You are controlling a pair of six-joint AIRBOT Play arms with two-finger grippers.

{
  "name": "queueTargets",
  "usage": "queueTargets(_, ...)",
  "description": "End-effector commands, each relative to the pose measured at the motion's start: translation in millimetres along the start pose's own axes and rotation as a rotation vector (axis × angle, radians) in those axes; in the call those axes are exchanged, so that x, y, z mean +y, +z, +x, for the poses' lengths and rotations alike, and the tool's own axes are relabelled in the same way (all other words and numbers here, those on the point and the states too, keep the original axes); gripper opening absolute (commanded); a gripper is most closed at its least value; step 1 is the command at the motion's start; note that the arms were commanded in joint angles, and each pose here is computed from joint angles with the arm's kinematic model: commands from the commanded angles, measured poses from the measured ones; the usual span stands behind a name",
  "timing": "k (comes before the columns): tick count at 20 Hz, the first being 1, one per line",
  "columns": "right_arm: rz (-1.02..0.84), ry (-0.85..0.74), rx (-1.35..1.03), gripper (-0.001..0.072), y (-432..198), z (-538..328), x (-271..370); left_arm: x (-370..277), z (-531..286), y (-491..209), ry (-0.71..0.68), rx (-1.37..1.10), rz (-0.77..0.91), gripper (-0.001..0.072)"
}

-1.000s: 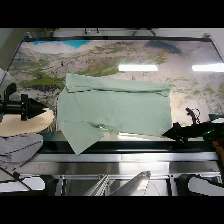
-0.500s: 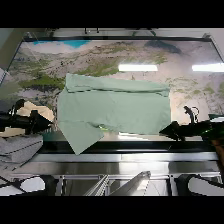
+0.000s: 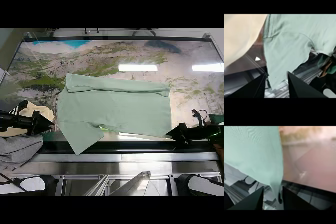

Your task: Fold the shirts.

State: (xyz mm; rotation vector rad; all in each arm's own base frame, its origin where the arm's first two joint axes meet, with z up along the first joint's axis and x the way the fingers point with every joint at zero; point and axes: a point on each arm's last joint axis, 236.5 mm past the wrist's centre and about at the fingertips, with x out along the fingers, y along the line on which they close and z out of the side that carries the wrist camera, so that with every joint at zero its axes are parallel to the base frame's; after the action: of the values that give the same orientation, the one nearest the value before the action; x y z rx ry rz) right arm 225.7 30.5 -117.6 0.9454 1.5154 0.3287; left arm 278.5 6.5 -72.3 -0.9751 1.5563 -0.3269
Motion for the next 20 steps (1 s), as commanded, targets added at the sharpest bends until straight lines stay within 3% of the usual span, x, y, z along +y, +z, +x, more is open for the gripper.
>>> queueTargets(1, -0.015, -0.149, -0.239, 0.0336, 61.0, -17.6, -31.7, -1.6, -5.1, 6.3, 0.005, -0.017, 0.013, 0.0298)
queueTargets(4, -0.03, -0.148, -0.204, 0.0328, 58.1, -5.2, -27.7, -1.8, -1.9, 7.5, 0.018, -0.014, 0.024, 0.0298)
queueTargets(7, -0.086, -0.167, -0.189, 0.0015, 60.0, 6.5, -21.0, 3.8, 8.4, 3.0, 0.089, 0.025, 0.055, 0.0299)
queueTargets(13, -0.085, -0.15, -0.189, 0.0014, 60.3, 7.4, -15.7, 16.2, 45.7, -19.1, 0.204, 0.201, 0.052, 0.0299)
queueTargets(20, -0.082, -0.137, -0.182, 0.0014, 58.5, 8.3, -12.8, 10.4, 89.3, -30.0, 0.197, 0.311, 0.065, 0.0297)
